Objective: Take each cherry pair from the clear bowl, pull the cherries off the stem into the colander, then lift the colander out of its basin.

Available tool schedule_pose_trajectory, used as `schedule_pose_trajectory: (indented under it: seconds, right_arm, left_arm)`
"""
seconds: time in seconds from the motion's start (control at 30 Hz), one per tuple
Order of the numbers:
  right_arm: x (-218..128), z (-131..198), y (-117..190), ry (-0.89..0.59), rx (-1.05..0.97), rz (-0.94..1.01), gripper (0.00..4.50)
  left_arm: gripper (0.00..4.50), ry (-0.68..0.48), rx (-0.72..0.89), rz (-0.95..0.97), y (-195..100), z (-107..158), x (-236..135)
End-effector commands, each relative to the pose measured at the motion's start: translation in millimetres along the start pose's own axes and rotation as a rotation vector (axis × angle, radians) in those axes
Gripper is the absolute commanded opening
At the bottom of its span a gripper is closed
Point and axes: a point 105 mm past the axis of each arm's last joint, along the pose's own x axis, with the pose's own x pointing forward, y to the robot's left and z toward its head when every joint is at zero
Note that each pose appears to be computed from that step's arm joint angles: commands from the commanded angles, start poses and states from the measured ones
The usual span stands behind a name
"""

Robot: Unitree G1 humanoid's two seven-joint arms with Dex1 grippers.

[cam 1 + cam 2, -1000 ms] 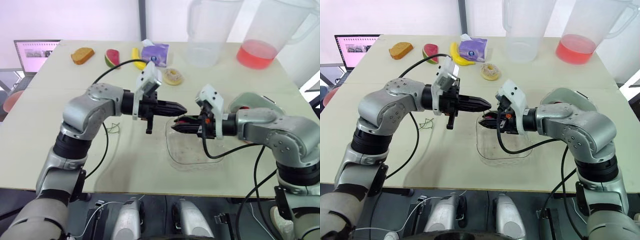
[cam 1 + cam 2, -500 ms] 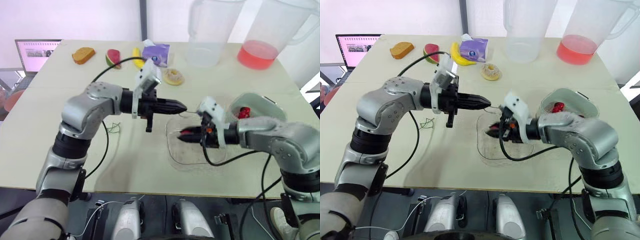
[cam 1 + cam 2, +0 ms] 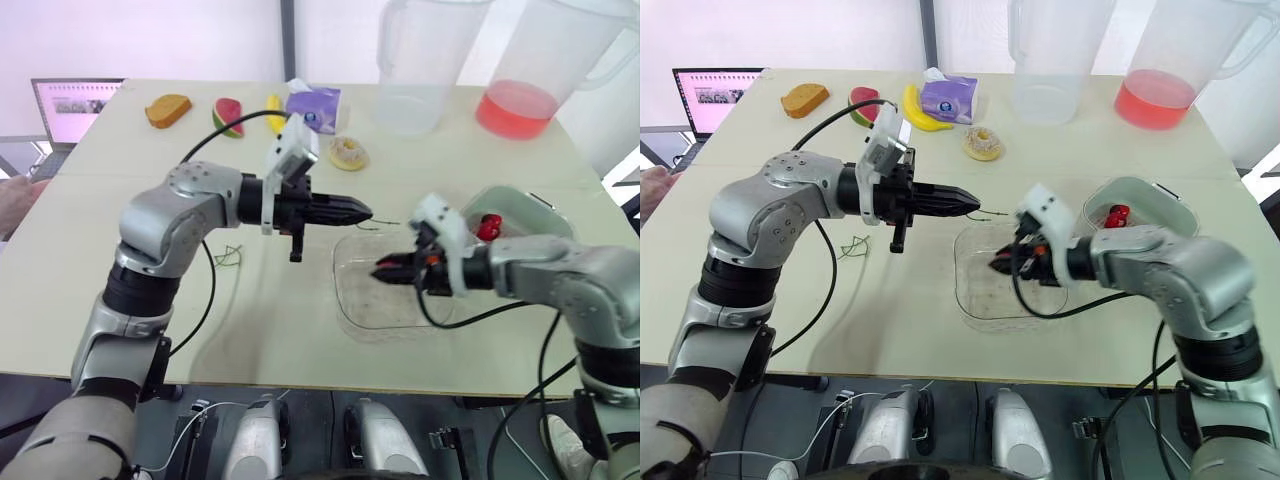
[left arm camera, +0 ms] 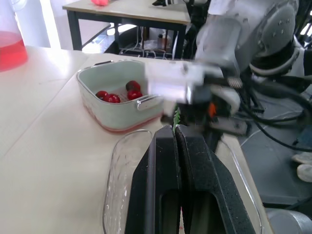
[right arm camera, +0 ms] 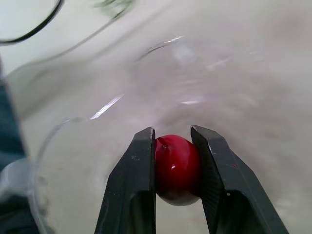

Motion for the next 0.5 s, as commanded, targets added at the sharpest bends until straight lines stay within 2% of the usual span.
schedule_pose_trajectory:
  seconds: [0.03, 0.13, 0.27, 0.37, 0.5]
  right_arm:
    - [-26, 12, -7, -0.057, -0.026, -0.072, 0.70]
    - [-45, 10, -24, -0.071, -0.004, -0.182, 0.70]
    - [-81, -3, -78, -0.054, 0.060, -0.525, 0.70]
    - [-95, -21, -105, -0.009, 0.116, -0.694, 0.70]
    - [-98, -37, -121, -0.003, 0.203, -0.765, 0.70]
  left_arm:
    - [0.00, 0.010, 0.043, -0.010, -6, 3, -3]
    - [0.00, 0.032, 0.056, -0.007, -7, -3, -3]
    - [0.00, 0.043, 0.074, -0.006, -9, -6, -4]
    - [0.00, 0.038, 0.076, -0.005, -10, -5, -4]
    - [0.00, 0.036, 0.078, -0.002, -12, -5, -4]
